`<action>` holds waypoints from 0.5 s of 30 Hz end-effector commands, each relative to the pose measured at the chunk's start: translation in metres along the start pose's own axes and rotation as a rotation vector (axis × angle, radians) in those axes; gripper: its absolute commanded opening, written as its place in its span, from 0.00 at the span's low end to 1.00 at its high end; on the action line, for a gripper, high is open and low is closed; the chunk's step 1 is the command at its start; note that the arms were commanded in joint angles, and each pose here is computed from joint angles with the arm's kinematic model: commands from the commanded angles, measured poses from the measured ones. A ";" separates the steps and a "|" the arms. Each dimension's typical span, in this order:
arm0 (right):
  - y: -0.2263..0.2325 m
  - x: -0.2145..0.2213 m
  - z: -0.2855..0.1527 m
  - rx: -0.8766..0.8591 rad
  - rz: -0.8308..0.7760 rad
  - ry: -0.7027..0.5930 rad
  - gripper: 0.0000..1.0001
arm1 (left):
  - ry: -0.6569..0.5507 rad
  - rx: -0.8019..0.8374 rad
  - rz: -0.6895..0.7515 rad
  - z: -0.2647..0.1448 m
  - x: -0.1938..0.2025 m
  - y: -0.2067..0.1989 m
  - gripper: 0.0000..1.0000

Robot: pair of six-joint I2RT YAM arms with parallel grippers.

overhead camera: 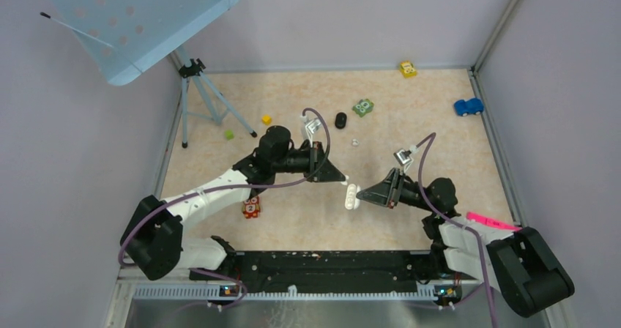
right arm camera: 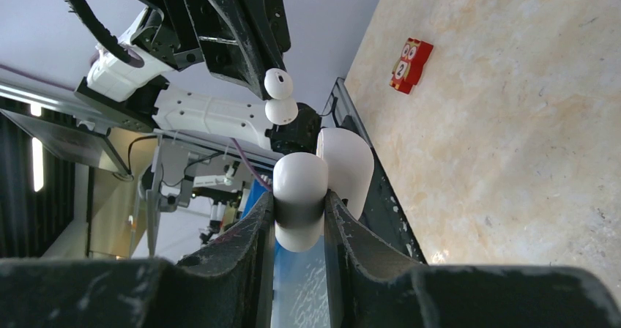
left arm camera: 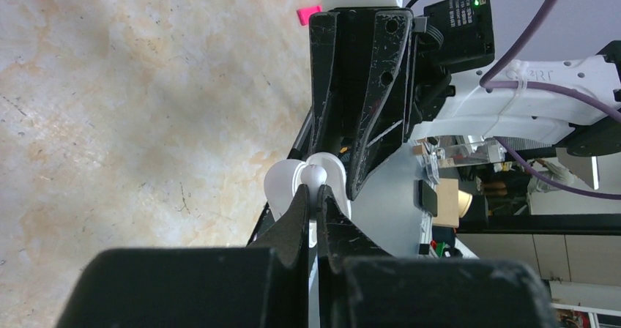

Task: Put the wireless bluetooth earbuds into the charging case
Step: Insert the right earbud into the right side groove of the charging case.

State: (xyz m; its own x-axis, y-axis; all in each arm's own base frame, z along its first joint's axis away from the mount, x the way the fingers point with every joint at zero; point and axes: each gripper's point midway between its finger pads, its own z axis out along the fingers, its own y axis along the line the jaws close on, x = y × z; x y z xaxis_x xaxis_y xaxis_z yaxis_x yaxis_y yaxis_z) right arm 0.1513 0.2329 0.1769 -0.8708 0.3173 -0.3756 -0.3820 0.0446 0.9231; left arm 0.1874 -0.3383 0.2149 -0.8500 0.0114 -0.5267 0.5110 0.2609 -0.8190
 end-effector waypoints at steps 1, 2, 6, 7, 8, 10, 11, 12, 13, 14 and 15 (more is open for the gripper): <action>0.025 -0.012 0.004 -0.091 -0.080 -0.017 0.00 | -0.020 0.047 0.101 -0.001 -0.007 -0.020 0.00; 0.025 -0.012 0.004 -0.089 -0.079 -0.022 0.00 | -0.008 0.044 0.106 -0.001 -0.004 -0.020 0.00; 0.022 -0.016 0.005 -0.076 -0.084 -0.043 0.00 | -0.021 0.059 0.113 -0.003 -0.002 -0.025 0.00; 0.023 -0.017 0.005 -0.076 -0.087 -0.050 0.00 | -0.028 0.061 0.116 -0.004 -0.003 -0.026 0.00; 0.022 -0.018 0.005 -0.073 -0.090 -0.056 0.00 | -0.029 0.059 0.116 -0.004 -0.003 -0.026 0.00; 0.022 -0.020 0.005 -0.070 -0.093 -0.068 0.00 | -0.028 0.060 0.115 -0.003 -0.003 -0.026 0.00; 0.022 -0.021 0.006 -0.071 -0.094 -0.072 0.00 | -0.026 0.057 0.110 -0.003 -0.003 -0.025 0.00; 0.023 -0.022 0.006 -0.072 -0.096 -0.072 0.00 | -0.029 0.056 0.109 -0.002 -0.003 -0.025 0.00; 0.024 -0.022 0.006 -0.075 -0.099 -0.073 0.00 | -0.029 0.052 0.106 -0.001 -0.003 -0.024 0.00; 0.024 -0.023 0.006 -0.076 -0.100 -0.074 0.00 | -0.034 0.045 0.106 -0.001 -0.003 -0.023 0.00; 0.025 -0.023 0.006 -0.078 -0.100 -0.075 0.00 | -0.038 0.041 0.107 -0.001 -0.004 -0.023 0.00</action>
State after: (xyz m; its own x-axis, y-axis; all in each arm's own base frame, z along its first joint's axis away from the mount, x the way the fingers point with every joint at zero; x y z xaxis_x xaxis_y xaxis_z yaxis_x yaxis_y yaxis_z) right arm 0.1572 0.2326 0.1821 -0.8621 0.3504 -0.3660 -0.3787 0.0344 0.9249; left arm 0.1762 -0.3415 0.2215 -0.8212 0.0333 -0.5696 0.5599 0.2389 -0.7933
